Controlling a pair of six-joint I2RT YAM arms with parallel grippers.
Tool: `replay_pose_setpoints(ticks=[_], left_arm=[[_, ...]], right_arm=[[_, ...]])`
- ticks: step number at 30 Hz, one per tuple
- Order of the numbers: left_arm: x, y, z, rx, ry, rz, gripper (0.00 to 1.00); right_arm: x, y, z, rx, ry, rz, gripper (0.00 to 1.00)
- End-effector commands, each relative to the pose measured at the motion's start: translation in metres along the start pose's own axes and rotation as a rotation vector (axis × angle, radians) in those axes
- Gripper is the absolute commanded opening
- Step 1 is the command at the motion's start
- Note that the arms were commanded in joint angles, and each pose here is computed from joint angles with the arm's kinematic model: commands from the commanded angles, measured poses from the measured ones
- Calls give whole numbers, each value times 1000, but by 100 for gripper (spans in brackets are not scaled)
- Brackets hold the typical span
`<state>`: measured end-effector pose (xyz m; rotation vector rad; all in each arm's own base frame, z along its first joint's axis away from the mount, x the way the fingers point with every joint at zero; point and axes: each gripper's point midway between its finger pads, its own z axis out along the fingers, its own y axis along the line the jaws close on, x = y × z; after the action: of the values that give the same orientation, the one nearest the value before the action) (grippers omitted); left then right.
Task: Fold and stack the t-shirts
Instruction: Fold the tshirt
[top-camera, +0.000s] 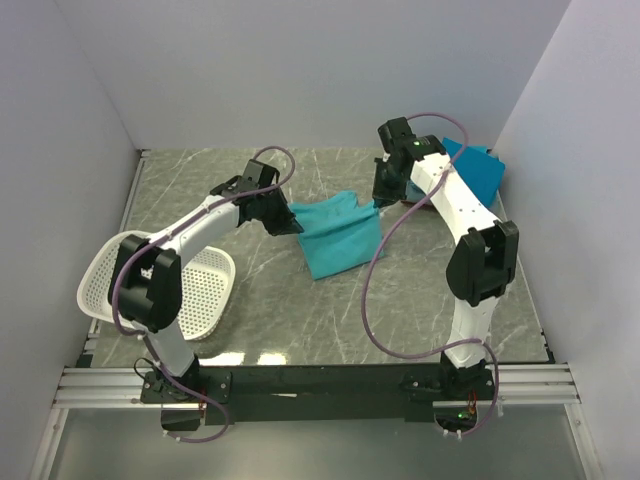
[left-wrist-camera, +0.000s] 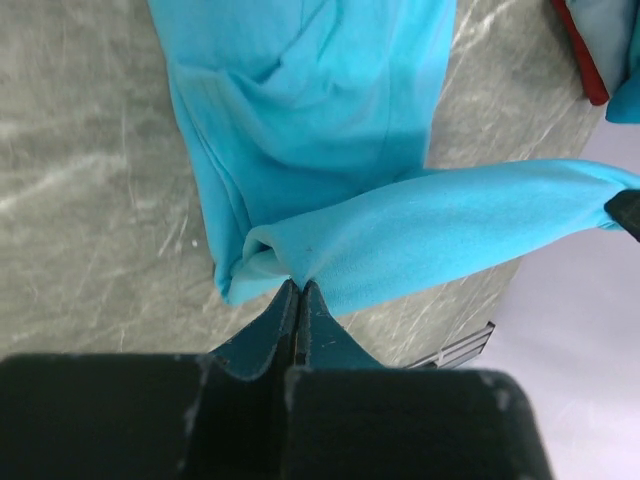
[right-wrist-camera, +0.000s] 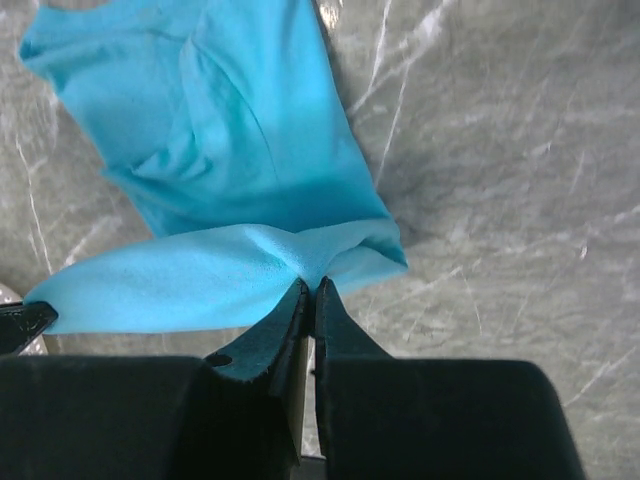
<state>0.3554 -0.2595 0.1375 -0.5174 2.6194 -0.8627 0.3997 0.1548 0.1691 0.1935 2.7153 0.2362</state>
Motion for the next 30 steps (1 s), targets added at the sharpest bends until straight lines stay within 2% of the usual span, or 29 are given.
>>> replay_pose_setpoints(ticks=[1, 13, 28, 29, 30], left_arm=[[-17, -16, 1, 52, -14, 30, 0], [-47, -2, 23, 20, -36, -30, 0], [-83, 22, 46, -27, -65, -78, 0], [-85, 26, 48, -38, -64, -83, 2], [-90, 25, 46, -37, -75, -80, 24]], right_arm=[[-24, -2, -3, 8, -55, -8, 0], [-56, 6, 36, 7, -58, -26, 0], [-70, 20, 73, -25, -41, -15, 0], [-70, 23, 74, -39, -33, -12, 11], [-70, 25, 78, -51, -28, -11, 24]])
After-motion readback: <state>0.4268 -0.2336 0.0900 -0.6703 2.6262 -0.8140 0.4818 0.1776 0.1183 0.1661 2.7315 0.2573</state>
